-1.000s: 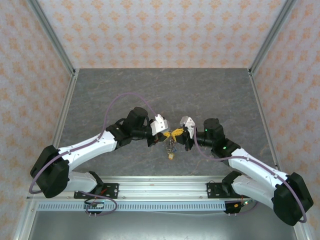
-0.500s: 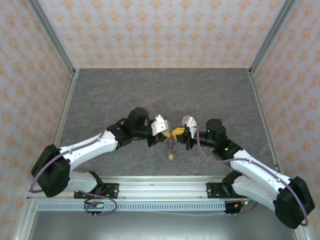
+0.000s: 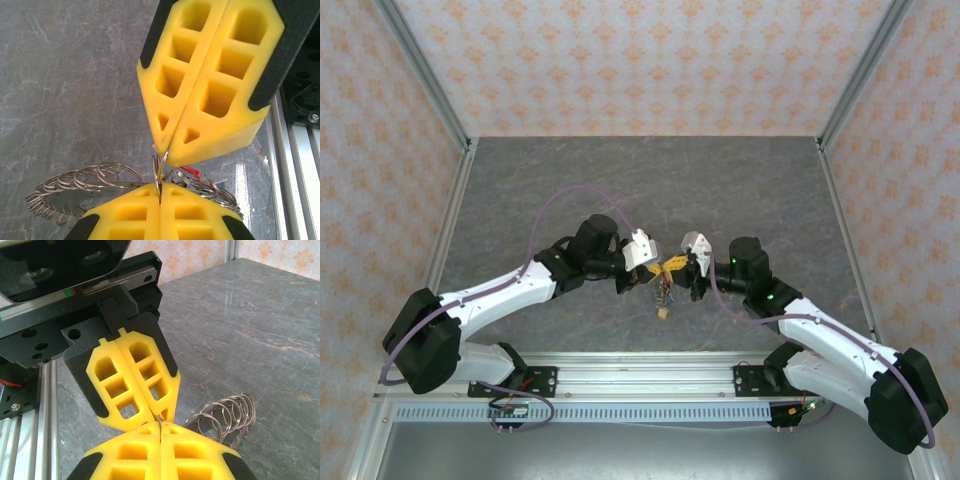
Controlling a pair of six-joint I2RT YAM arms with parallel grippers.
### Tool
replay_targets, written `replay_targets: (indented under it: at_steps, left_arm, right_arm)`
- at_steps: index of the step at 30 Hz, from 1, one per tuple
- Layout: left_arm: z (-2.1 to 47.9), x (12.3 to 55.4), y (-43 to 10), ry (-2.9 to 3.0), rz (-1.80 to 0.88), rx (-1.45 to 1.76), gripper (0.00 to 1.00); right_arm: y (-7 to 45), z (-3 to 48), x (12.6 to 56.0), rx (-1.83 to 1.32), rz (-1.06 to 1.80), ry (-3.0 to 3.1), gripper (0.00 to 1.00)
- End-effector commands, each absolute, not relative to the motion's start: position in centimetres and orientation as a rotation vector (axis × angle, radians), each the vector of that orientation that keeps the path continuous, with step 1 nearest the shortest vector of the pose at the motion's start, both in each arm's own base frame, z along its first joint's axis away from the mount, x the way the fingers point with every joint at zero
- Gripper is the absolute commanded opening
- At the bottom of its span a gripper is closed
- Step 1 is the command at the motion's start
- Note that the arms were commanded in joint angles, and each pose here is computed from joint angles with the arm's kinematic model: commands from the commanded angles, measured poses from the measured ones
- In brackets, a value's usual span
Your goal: Put the keys on the keyring
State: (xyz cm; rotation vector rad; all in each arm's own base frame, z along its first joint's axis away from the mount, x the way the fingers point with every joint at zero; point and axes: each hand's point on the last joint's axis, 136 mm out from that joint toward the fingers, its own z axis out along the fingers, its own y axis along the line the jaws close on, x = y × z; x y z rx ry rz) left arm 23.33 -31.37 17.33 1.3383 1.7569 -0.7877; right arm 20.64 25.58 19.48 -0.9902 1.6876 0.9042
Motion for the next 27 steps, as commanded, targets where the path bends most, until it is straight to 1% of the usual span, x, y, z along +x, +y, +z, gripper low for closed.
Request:
replay_targets:
  at_steps: [1,5,23,25,27]
  left_arm:
    - [19.9,23.6,-32.4,1.66,-0.802,1.337,0.0]
    - [20.1,23.4,-32.5,1.639,-0.793,1.346,0.0]
    - [20.0,23.6,-32.6,1.632,-0.781,1.347,0.0]
    - [20.1,23.6,-32.6,1.629,-0.782,1.345,0.0]
    - [20.1,23.6,-32.5,1.63,-0.781,1.343,0.0]
  right_arm:
    - [24.9,21.2,23.3,-0.875,0.782,1.687,0.0]
    - [23.7,20.2,24.6,-0.826,0.678,1.772,0.0]
    - [23.9,19.0,24.1,-0.825,0.716,1.85,0.0]
    - [23.7,18.9,24.1,-0.826,0.705,1.852,0.03]
    - [23.4,18.6,23.9,-0.851,0.68,1.858,0.04]
